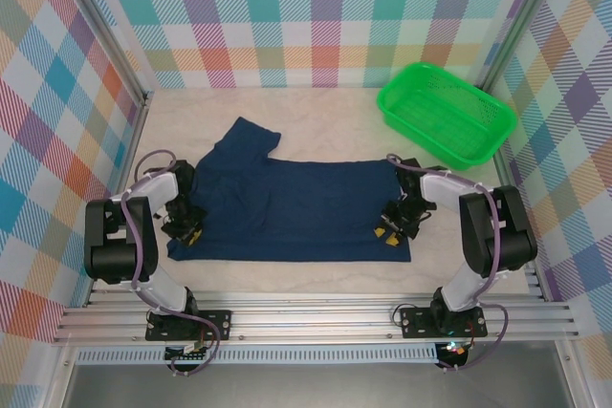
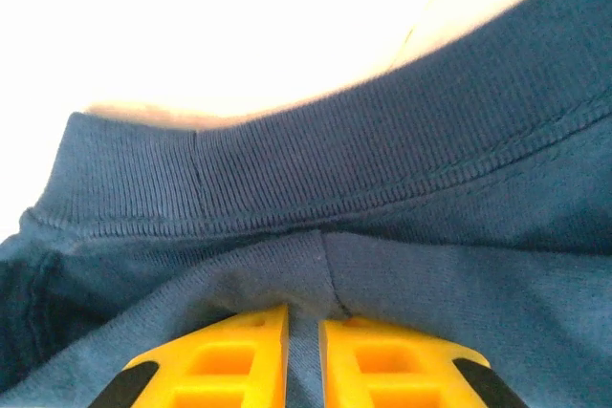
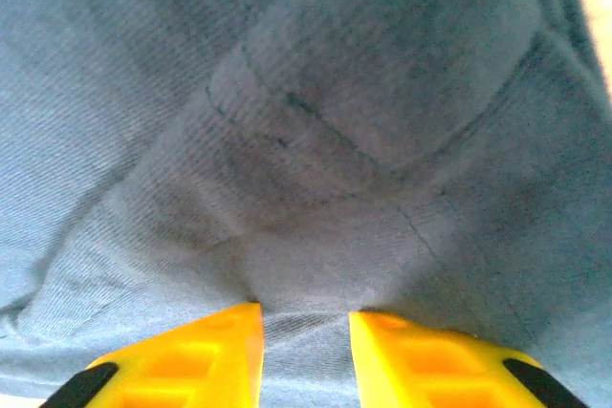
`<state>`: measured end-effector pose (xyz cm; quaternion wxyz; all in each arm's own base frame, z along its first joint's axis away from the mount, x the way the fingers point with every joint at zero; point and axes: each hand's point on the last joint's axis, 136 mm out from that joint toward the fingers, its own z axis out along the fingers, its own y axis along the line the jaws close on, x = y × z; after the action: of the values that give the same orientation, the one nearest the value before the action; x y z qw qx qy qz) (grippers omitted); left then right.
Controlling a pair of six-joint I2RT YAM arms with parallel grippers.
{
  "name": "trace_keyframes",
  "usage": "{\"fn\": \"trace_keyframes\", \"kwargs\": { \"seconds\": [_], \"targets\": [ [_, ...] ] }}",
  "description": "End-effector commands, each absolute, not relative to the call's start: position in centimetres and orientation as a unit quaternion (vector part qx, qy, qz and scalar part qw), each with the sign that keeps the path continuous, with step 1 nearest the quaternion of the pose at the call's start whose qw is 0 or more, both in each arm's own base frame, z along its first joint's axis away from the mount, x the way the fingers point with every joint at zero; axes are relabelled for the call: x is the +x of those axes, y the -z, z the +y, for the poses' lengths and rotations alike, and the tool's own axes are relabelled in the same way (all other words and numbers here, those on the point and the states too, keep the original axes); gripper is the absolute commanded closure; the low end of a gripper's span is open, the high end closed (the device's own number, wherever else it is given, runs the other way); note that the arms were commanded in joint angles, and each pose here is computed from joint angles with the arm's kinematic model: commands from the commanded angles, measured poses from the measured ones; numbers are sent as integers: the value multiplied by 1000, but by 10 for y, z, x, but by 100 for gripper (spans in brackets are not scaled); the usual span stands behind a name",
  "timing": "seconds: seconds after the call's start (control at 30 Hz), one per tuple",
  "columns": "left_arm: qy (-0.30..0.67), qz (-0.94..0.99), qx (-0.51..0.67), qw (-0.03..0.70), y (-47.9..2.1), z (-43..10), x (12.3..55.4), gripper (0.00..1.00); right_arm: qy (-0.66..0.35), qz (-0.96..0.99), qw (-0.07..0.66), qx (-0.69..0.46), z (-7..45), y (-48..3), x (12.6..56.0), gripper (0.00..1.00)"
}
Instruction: Fold and stack the t-shirts
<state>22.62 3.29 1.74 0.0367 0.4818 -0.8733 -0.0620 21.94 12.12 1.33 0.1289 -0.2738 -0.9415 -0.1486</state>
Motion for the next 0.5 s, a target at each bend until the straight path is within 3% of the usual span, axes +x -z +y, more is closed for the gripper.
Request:
{"fn": "trace_keyframes", "kwargs": {
  "seconds": [0.0,0.47],
  "targets": [
    [115,-878,464,19,-17,56,225,84,70,-943,150,-289,97,0,202,70],
    [183,-858,479,40,-22,73,179,82,66,-945,190,-257,114,-16,176,67]
  ]
}}
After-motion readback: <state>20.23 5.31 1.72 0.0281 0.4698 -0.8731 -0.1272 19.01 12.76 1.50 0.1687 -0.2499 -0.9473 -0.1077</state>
